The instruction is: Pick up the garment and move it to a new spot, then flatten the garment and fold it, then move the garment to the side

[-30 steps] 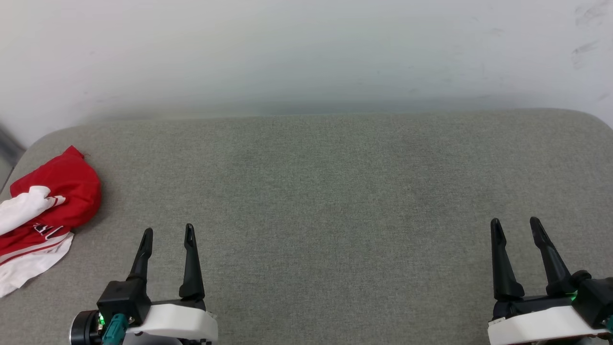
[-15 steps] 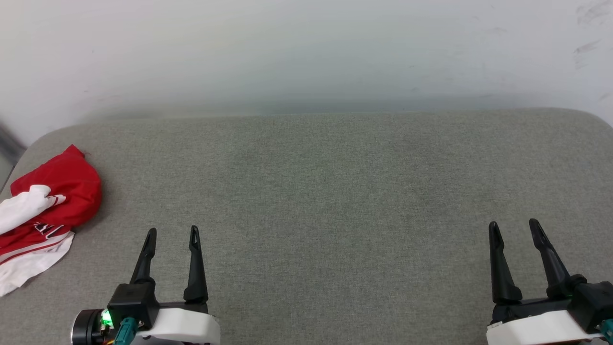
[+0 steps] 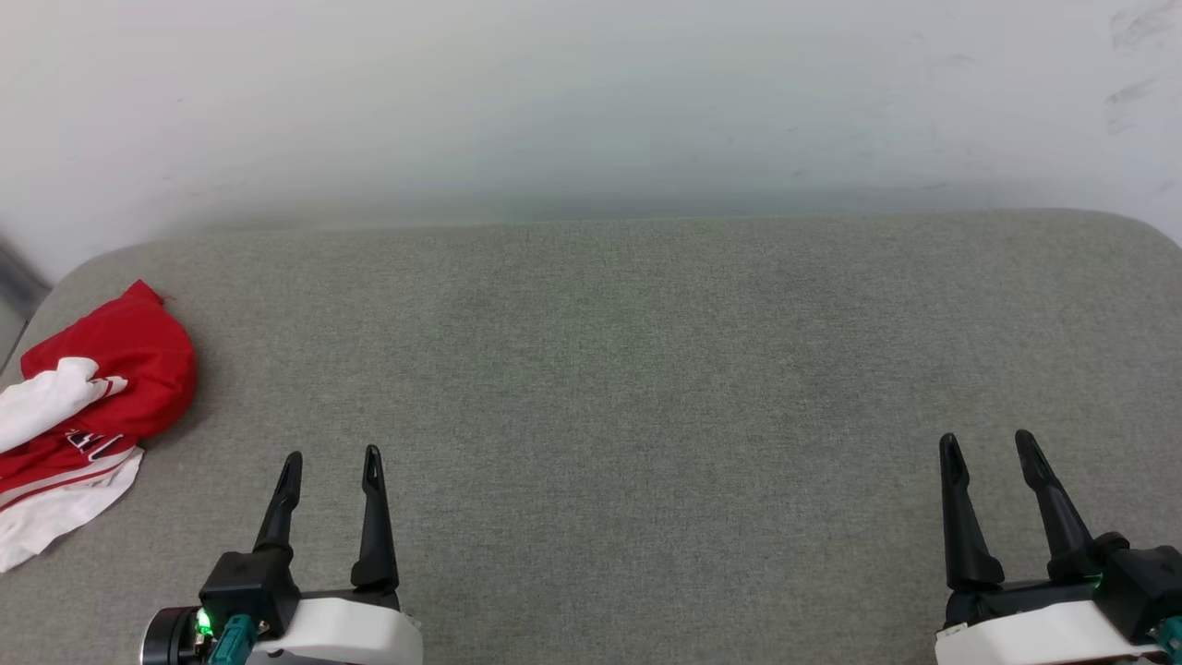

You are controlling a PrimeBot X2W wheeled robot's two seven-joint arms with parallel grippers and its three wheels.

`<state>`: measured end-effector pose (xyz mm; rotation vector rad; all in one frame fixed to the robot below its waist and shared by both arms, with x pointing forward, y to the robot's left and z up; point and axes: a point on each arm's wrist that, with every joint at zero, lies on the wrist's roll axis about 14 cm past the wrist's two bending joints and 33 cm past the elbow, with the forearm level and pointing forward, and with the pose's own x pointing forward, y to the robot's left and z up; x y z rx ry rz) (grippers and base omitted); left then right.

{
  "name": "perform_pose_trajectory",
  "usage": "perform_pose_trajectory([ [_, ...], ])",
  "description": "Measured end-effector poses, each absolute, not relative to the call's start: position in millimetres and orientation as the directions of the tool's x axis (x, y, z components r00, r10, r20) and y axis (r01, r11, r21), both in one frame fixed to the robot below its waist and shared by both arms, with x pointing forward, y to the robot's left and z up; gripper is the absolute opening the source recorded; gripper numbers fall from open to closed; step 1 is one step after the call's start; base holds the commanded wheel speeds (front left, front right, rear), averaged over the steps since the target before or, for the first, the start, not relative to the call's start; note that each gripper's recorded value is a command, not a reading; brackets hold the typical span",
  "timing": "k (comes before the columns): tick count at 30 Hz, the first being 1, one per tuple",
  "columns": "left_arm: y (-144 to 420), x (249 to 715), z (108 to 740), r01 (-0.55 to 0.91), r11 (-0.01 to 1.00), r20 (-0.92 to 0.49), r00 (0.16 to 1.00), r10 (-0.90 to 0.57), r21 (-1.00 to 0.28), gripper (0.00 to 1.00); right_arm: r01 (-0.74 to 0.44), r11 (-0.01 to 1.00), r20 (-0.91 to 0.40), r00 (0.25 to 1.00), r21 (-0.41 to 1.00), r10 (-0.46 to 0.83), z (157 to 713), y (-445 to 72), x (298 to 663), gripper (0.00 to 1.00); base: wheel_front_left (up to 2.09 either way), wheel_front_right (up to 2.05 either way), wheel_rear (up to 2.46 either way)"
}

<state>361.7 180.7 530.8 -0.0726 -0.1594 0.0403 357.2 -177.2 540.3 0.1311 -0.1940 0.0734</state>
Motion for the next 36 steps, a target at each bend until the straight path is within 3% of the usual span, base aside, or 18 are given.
perform_pose_trajectory([
  [12,193.8,354.2,526.1,-0.077,0.994,0.142,0.986,0.086,-0.072,1.00,-0.122,0.984,0.187,0.978,0.128,0.097,536.8,-164.8,361.0,1.00,0.00,0.00,0.00],
  [36,292.7,284.6,518.8,-0.424,0.903,0.109,0.897,0.429,-0.069,1.00,-0.423,0.899,0.168,0.900,0.117,0.402,527.5,-56.5,398.5,1.00,0.00,0.00,0.00],
])
